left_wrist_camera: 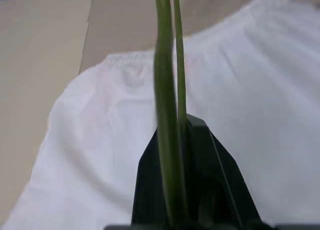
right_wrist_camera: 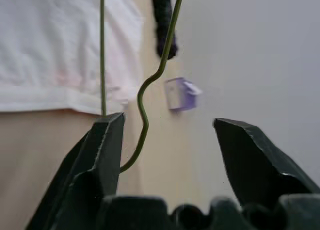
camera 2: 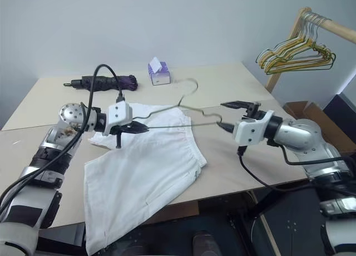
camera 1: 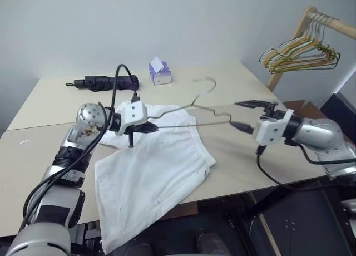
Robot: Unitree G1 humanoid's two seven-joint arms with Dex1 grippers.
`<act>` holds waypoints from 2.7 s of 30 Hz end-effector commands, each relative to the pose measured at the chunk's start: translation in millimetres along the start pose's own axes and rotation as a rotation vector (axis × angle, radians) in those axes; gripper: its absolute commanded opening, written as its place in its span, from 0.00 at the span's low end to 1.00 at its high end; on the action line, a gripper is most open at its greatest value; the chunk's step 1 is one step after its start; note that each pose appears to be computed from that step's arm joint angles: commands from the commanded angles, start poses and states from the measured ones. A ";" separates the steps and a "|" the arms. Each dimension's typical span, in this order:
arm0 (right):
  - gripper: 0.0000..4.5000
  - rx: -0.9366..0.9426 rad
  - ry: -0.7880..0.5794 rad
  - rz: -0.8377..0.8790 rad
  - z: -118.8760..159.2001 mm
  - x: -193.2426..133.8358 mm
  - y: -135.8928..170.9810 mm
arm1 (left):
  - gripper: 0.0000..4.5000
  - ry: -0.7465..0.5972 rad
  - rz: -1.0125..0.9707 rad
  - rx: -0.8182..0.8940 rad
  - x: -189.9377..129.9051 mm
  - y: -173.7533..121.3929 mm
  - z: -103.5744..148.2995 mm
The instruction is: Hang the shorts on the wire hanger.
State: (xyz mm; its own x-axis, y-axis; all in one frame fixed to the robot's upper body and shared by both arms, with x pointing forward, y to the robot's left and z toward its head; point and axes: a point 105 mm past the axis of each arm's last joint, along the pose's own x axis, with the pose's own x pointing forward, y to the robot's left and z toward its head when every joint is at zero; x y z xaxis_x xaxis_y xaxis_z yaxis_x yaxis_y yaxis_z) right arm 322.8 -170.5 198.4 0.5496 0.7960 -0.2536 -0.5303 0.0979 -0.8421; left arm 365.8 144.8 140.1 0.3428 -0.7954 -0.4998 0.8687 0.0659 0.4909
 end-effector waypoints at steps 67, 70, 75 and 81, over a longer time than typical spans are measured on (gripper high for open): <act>0.00 1.676 0.531 0.240 -104.2 -19.4 86.6 | 1.00 -0.412 0.080 -0.208 -54.3 -17.6 56.7; 0.00 1.684 0.506 0.256 -102.2 -19.6 83.6 | 1.00 -0.407 0.084 -0.208 -55.1 -18.0 56.7; 0.00 1.677 0.467 0.284 -97.7 -27.1 80.1 | 1.00 -0.400 0.093 -0.210 -56.9 -18.3 55.3; 0.00 1.675 0.434 0.343 -89.9 -33.5 80.7 | 1.00 -0.391 0.105 -0.209 -58.3 -16.0 53.9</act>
State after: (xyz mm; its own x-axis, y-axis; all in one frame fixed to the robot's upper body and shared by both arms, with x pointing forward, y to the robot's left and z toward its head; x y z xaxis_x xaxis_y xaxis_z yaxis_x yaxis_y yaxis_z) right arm 319.2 -246.1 84.5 0.2586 0.7107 -0.6543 -0.4779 0.6828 0.5527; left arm 312.9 154.5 184.8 0.2909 -0.9440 -0.1555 0.9236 0.2347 0.3031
